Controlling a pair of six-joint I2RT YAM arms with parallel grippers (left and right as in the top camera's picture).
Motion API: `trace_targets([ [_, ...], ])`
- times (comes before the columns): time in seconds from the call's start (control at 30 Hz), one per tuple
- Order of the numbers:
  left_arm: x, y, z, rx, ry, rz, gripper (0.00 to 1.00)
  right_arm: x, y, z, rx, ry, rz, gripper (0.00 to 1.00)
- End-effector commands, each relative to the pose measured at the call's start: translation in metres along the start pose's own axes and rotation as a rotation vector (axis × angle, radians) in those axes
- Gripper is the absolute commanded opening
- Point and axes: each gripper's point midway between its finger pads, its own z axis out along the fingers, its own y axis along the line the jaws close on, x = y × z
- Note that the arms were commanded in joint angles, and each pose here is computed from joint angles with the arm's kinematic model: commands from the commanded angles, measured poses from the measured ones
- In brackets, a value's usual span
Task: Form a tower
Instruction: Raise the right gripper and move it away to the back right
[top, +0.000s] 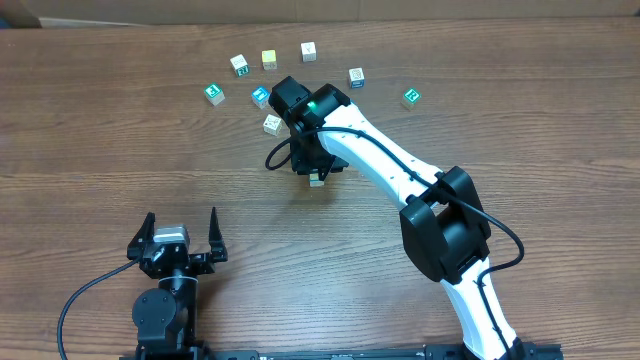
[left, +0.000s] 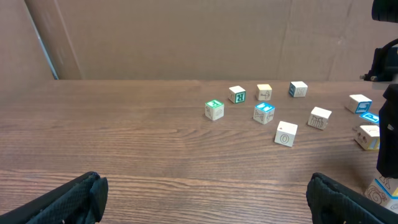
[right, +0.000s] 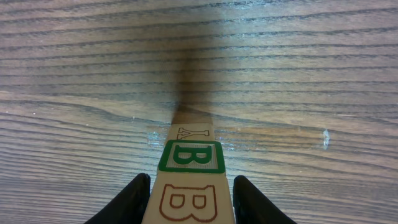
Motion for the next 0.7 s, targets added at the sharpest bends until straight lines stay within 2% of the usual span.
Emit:
trace_targets([
  [0.0,-0.0020,0.0016,-0.0012,-0.010,-0.003,0.019,1.00,0.0012,0.0015,0.0014,0.000,0.001,-0.014,0.39],
  [0.17,-0.0020,0.0016,-0.0012,-0.010,-0.003,0.018,1.00,0.0011,0.0016,0.0014,-0.001,0.000,-0.014,0.41],
  [0.23,-0.0020,0.0016,-0.0012,-0.010,-0.003,0.018,1.00,0.0012,0.0015,0.0014,0.000,0.001,-0.013,0.46],
  [0.27,-0.0020,0.0016,-0.0012,-0.010,-0.003,0.019,1.00,0.0006,0.0019,0.0013,-0.002,-0.002,-0.013,0.56],
  [0.3,-0.0020,0.0016,-0.0012,-0.010,-0.003,0.019,1.00,0.0004,0.0021,0.0013,-0.003,-0.003,-0.013,0.61],
  [0.43,-0.0020,0.0016,-0.0012,-0.010,-0.003,0.019,1.00,0.0004,0.0021,0.0013,-0.003,-0.003,-0.013,0.73],
  [0.53,-0.0020,0.0016,-0.0012,-0.010,-0.003,0.019,1.00,0.0004,0.0021,0.0013,-0.003,-0.003,-0.013,0.79],
  [0.67,-0.0020,0.0016,-0.0012,-0.010,-0.003,0.019,0.99,0.0004,0.0021,0.0013,-0.003,-0.003,-0.013,0.81],
])
